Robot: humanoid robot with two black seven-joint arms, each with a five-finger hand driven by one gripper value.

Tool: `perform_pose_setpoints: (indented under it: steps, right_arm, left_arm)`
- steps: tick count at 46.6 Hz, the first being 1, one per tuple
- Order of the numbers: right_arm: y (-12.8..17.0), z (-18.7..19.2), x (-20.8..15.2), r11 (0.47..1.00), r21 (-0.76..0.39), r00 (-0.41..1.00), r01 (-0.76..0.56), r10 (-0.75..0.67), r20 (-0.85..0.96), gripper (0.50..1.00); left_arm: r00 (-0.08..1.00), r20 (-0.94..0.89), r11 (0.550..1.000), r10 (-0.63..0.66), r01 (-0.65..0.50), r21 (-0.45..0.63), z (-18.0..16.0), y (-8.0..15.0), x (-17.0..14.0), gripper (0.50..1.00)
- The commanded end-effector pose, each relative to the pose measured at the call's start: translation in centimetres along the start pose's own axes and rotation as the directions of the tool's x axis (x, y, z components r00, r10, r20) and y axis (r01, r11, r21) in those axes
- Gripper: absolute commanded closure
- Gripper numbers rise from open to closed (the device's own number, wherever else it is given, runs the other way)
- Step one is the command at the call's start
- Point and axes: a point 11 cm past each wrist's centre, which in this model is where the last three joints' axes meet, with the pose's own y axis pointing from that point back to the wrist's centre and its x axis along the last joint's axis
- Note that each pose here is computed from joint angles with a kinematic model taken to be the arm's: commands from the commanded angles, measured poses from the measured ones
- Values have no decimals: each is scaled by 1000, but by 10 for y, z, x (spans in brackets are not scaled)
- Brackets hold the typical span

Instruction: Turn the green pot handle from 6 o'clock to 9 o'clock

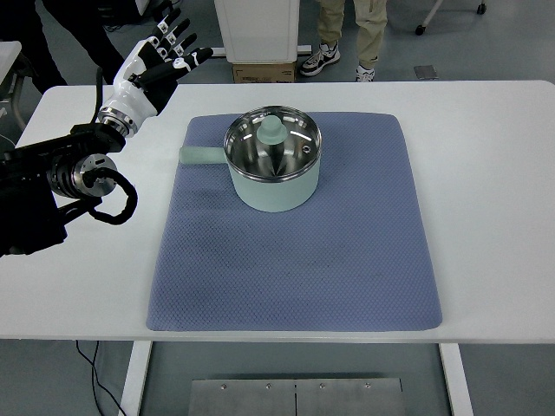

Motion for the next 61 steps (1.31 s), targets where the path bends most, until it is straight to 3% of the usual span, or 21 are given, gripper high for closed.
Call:
perform_pose_setpoints:
  steps: [1, 17, 61]
  right_arm:
    - [0, 0, 0, 1000, 0, 1000, 0, 0, 0, 500]
    - [0, 0, 0, 1000, 1, 1000, 1, -1, 0, 500]
    - [0, 0, 0, 1000, 1, 1000, 1, -1, 0, 500]
  left_arm:
    - [999, -7, 999, 39, -39, 2, -4, 3, 8, 500]
    - [989, -36, 990, 140, -139, 25, -25, 15, 30, 500]
    - [943, -190, 959, 272, -282, -28, -36, 37, 69, 500]
